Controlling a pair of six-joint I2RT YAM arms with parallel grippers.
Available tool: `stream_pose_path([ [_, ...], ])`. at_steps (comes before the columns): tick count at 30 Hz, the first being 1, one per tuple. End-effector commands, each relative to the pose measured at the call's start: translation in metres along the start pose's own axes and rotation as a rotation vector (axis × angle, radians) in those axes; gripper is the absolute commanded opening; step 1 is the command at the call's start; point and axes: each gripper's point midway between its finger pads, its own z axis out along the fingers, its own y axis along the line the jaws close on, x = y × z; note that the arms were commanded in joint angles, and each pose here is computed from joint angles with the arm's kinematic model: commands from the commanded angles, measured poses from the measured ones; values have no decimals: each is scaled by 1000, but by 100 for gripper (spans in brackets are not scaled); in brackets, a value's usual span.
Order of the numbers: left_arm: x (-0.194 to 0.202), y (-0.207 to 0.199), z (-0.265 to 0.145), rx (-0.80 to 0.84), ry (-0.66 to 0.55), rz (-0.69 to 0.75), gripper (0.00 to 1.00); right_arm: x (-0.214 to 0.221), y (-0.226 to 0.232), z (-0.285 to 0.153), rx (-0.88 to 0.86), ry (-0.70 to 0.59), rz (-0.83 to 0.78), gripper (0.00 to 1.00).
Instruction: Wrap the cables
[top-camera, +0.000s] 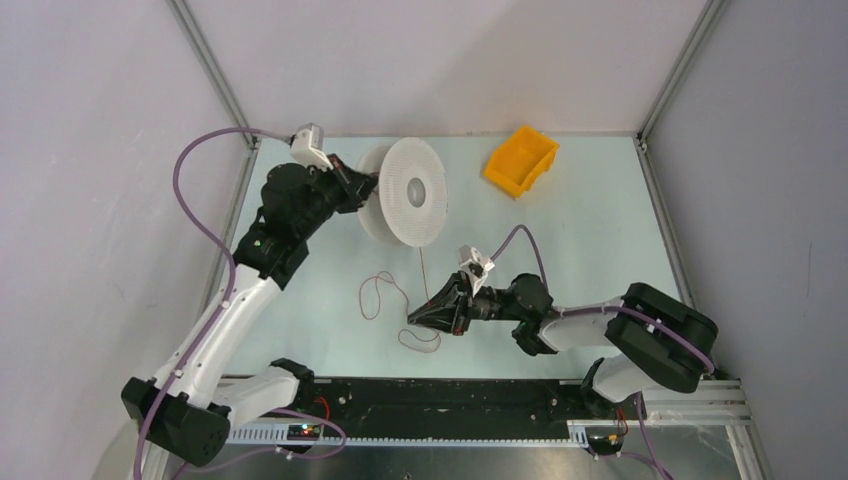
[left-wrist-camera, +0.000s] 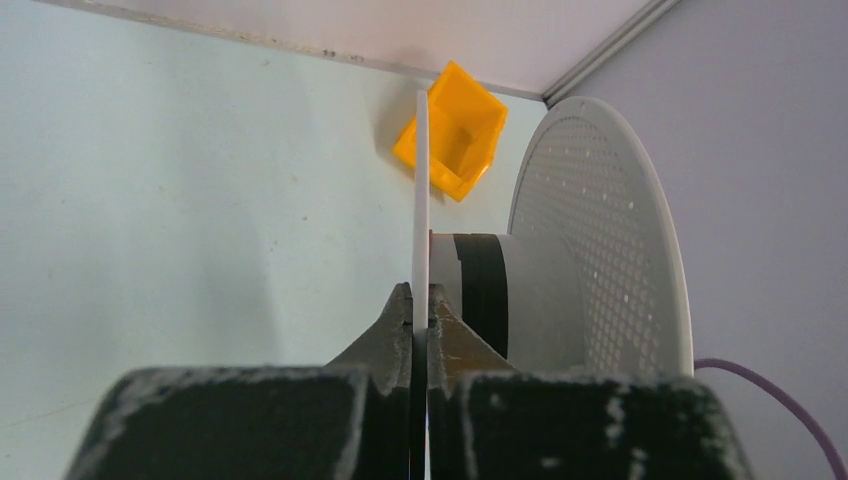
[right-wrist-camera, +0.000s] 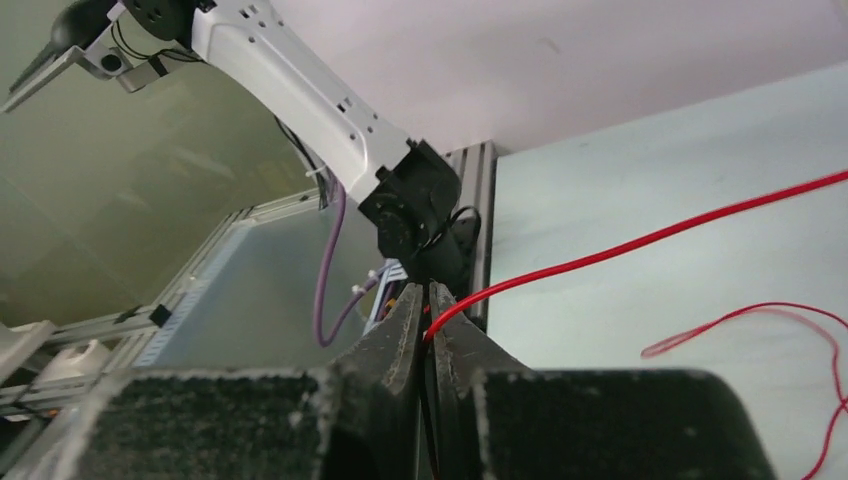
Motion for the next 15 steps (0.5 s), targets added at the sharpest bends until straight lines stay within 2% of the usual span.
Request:
stream_pose_path([
  [1, -37, 0, -7, -15, -210, 81, 0, 15, 7, -4, 24, 71, 119, 8],
  [5, -1, 25, -10, -106, -124, 178, 0, 7, -12, -5, 176, 116, 114, 7],
  [6, 1, 32, -12, -140, -123, 226, 0, 14, -16, -11, 231, 180, 139, 7],
  [7, 12, 34, -13, -151, -90, 256, 0, -4, -19, -6, 253, 171, 77, 7],
  [9, 23, 39, -18, -177, -52, 333, 0, -1, -27, -15, 336, 263, 57, 7],
  [15, 55, 53, -27, -257, 51, 430, 0, -27, -46, -28, 472, 325, -139, 3],
])
